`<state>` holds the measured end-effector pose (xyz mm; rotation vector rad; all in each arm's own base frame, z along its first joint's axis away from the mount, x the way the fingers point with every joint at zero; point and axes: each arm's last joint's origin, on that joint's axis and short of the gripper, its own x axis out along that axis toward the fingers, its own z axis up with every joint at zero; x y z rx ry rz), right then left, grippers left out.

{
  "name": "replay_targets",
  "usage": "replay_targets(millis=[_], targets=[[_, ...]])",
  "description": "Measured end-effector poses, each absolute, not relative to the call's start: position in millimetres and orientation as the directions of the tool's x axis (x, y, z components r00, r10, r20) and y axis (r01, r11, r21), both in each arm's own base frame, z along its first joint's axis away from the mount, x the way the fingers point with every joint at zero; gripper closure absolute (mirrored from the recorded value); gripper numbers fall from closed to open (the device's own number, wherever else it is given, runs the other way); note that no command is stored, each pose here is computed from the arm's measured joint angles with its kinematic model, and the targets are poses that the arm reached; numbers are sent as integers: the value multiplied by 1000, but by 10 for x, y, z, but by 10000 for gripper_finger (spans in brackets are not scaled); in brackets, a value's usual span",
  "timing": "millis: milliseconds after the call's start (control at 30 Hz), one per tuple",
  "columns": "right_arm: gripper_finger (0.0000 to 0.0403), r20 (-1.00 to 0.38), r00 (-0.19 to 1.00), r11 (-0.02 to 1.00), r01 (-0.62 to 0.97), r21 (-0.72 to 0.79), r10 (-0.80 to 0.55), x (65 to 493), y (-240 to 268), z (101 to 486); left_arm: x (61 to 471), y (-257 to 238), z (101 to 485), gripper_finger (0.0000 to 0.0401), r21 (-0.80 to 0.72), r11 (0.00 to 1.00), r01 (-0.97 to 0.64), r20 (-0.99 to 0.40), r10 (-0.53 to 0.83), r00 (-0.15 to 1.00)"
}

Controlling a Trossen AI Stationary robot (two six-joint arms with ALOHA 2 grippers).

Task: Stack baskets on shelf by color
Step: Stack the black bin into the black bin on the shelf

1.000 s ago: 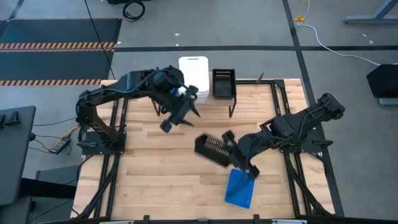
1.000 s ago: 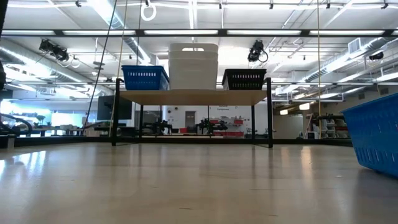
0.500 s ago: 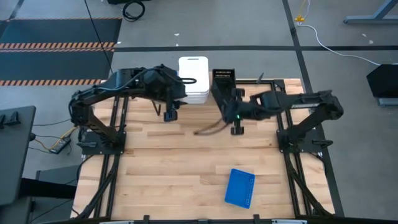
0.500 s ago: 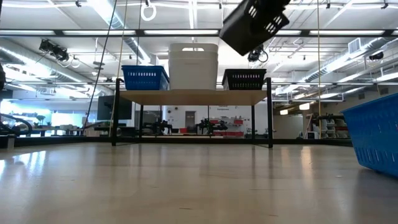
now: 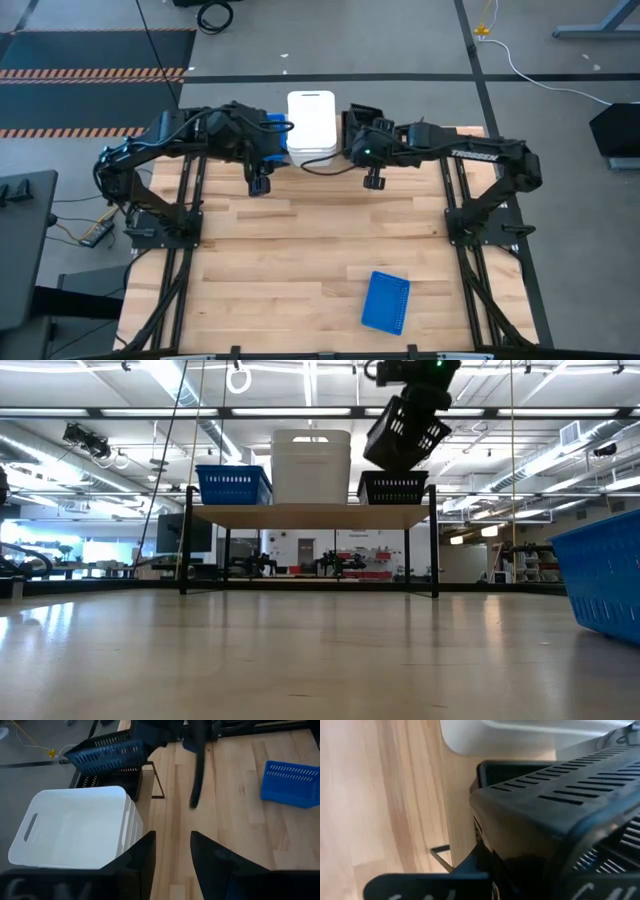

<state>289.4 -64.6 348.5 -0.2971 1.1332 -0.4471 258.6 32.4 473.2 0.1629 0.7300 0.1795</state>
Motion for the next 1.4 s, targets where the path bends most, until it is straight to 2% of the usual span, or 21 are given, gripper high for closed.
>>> replay_targets(millis=[300,767,900,1200,1400], targets=[[394,-808,264,849,214,-483,-527,3117,-837,3353,2562,321,4706,273,196,974,-112,-673,217,707],[381,-832,280,868,293,-400,-478,3213,-904,3444,2522,321,4659,273,190,973,-129,-718,227,658],[355,-842,254,862,323,-390,-476,3183,-929,3434,2523,322,4657,273,190,973,-129,-718,227,658],[261,-844,255,860,344,-376,-472,3173,-977,3435,2525,322,4656,273,187,973,-135,-718,229,657],[233,-845,257,863,338,-375,-468,3174,-975,3435,2525,323,4656,273,187,973,-136,-718,229,657]])
